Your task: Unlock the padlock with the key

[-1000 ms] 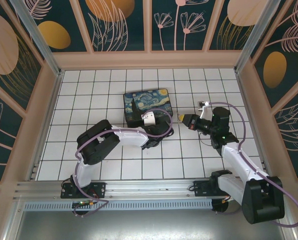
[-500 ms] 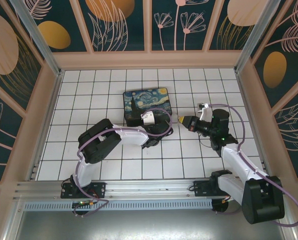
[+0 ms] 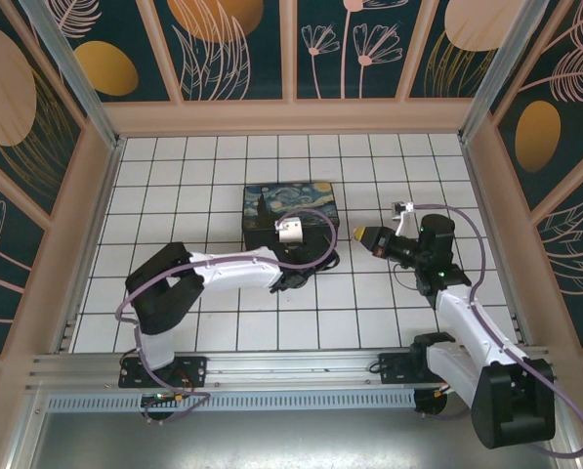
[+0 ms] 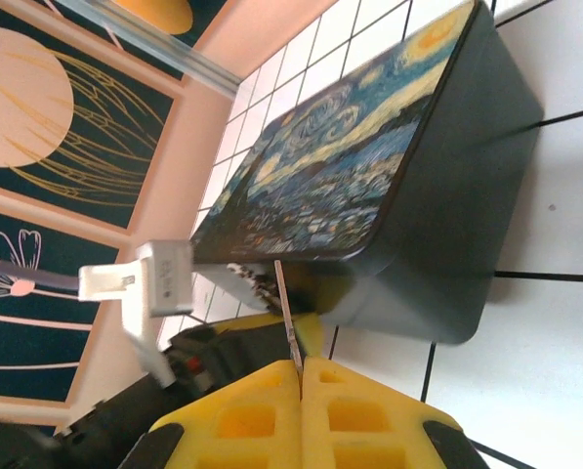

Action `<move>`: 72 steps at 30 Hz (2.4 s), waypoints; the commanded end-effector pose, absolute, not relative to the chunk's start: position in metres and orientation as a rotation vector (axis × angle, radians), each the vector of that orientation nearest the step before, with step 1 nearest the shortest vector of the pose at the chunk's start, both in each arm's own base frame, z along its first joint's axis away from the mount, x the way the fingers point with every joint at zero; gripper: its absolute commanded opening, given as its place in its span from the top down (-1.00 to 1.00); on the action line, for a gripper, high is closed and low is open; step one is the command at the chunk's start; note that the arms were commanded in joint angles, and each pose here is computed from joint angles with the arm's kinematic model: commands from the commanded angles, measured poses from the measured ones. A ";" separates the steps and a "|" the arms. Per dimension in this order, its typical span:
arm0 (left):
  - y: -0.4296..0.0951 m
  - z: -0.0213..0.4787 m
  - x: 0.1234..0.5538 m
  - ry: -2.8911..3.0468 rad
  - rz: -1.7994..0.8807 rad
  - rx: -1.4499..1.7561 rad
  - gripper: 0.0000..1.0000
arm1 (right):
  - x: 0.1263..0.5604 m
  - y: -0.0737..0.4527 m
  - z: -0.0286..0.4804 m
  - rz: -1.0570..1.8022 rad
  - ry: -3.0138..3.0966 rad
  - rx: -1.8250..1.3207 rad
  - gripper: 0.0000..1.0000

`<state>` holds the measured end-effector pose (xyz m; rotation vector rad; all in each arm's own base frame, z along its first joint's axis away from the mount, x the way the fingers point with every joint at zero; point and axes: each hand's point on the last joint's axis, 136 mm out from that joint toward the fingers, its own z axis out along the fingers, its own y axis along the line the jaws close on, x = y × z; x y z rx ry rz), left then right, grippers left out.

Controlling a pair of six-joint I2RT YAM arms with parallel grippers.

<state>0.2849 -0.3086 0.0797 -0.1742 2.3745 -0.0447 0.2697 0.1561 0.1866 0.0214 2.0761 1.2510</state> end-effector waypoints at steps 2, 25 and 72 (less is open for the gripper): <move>-0.300 0.126 0.264 2.405 -0.076 -0.192 0.45 | 0.274 0.150 0.220 1.202 2.020 -0.029 1.00; -0.313 0.207 0.248 2.526 -0.107 -0.117 0.36 | 0.258 0.148 0.268 1.169 1.997 -0.099 1.00; -0.291 0.176 0.478 2.507 -0.450 0.548 -0.18 | 0.140 0.355 0.226 1.561 2.076 -0.556 1.00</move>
